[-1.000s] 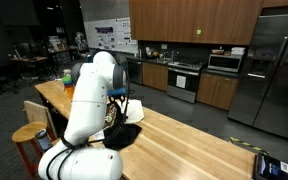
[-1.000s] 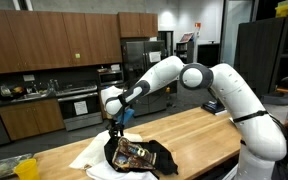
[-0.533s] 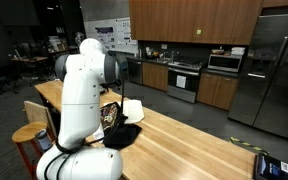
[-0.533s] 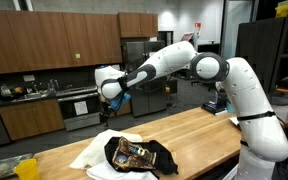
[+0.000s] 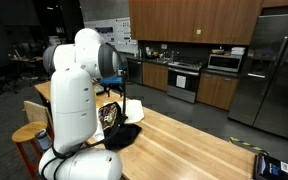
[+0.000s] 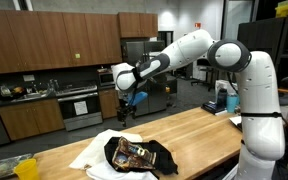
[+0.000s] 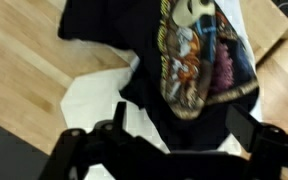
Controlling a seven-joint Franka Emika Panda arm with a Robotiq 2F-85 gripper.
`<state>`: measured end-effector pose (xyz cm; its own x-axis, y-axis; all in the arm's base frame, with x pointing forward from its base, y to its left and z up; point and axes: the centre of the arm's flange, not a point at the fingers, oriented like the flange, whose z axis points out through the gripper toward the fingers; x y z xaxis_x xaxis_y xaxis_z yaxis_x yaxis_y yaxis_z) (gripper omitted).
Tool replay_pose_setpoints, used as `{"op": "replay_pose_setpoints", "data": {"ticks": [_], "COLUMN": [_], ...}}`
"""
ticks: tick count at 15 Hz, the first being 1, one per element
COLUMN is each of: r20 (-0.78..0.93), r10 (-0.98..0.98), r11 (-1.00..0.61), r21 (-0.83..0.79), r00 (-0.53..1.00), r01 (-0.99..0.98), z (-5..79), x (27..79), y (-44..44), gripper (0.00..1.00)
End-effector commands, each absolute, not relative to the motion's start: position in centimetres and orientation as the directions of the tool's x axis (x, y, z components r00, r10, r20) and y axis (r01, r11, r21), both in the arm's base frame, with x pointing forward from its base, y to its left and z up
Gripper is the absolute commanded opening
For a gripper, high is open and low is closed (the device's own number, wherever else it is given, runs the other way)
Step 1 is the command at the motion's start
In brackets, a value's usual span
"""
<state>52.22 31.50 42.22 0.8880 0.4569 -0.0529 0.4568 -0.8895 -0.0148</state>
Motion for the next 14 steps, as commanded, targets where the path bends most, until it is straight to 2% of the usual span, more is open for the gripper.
{"op": "replay_pose_setpoints", "data": {"ticks": [1,2,5,14], "r20": [-0.163,-0.14,-0.17,-0.171], "r10": [0.473,0.455,0.455,0.46], "r11": [-0.868,-0.886,-0.881,-0.878], "r21": [0.08,0.029,0.058,0.062], "r00": [0.866,0.88,0.874,0.871], "r01": [0.489,0.462,0.47,0.475], "z": [41.9,40.9,40.9,41.1], "x": [47.2,50.6,49.0,48.3], "y": [23.6,27.8,24.8,24.8], "gripper": [1.0,1.0,1.0,1.0]}}
